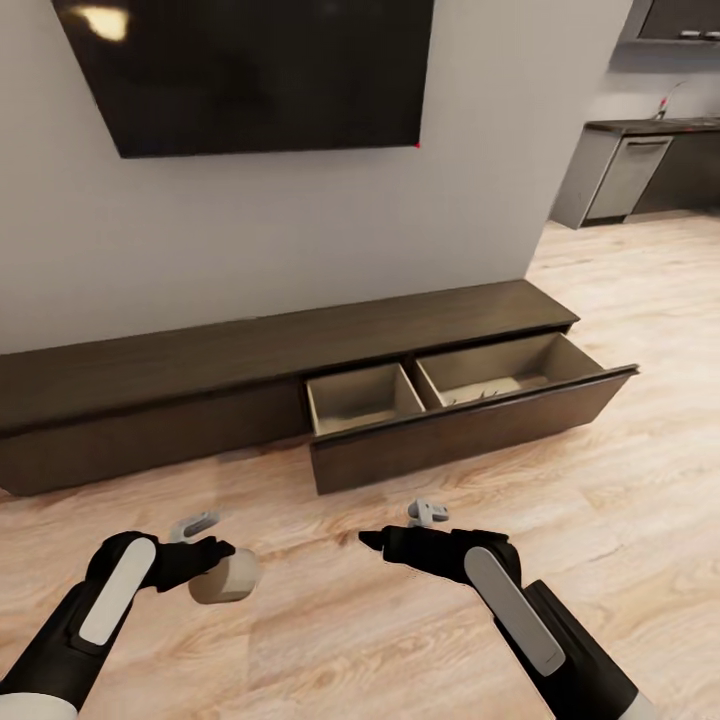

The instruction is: Place each of the two pumpkins and all three candles from the living room inside a cabinet in the living room (use any cabinet), then make sure every cabinet is closed, and position the cauldron so it is next to a table in the living room.

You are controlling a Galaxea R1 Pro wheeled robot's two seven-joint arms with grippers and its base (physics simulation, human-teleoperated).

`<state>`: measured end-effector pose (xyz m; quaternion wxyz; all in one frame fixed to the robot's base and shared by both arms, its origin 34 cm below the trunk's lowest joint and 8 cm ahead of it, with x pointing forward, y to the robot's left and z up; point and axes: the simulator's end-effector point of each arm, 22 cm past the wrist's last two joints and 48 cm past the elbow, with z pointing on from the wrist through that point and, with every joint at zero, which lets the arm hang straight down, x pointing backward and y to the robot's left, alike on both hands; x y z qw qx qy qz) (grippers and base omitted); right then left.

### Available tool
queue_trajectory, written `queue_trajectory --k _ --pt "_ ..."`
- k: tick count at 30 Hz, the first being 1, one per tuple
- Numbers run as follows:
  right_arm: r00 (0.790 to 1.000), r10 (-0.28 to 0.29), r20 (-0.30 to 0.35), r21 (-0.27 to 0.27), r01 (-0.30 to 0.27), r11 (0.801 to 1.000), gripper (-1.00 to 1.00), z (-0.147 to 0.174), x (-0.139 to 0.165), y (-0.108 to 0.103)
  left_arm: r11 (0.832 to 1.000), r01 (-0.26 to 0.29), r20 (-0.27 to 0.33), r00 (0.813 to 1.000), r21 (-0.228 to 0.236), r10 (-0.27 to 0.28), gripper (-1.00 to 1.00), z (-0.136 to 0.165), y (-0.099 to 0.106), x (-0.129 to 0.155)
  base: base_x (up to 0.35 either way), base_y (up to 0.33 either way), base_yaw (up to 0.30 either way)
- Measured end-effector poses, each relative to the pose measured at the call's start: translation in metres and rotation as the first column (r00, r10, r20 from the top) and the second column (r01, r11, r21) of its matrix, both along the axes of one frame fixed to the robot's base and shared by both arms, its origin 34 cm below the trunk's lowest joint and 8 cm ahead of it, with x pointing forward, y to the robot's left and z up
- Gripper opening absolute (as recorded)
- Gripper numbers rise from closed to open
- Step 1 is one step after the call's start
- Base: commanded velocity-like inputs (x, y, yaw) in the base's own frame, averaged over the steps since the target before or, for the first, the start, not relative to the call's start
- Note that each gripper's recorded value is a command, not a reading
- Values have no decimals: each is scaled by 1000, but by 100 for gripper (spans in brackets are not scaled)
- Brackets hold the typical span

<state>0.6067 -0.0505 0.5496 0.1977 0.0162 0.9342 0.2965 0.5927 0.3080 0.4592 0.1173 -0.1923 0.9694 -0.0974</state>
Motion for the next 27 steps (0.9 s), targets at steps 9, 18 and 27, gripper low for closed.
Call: queue_trajectory --k 9,18,27 --pt "1000 0 5 -3 0 1000 100 2 1 -2 1000 1 3 1000 0 -1 -100 2 0 1 225 -271 -275" --pt "1000 -1 4 -4 1 1000 100 1 1 -2 1000 6 3 1000 1 -6 -100 2 -2 0 219 -277 -134" --pt "1000 0 5 -4 0 1000 100 1 1 -2 1000 10 2 1000 3 -10 -100 1 -3 0 256 -235 -158"
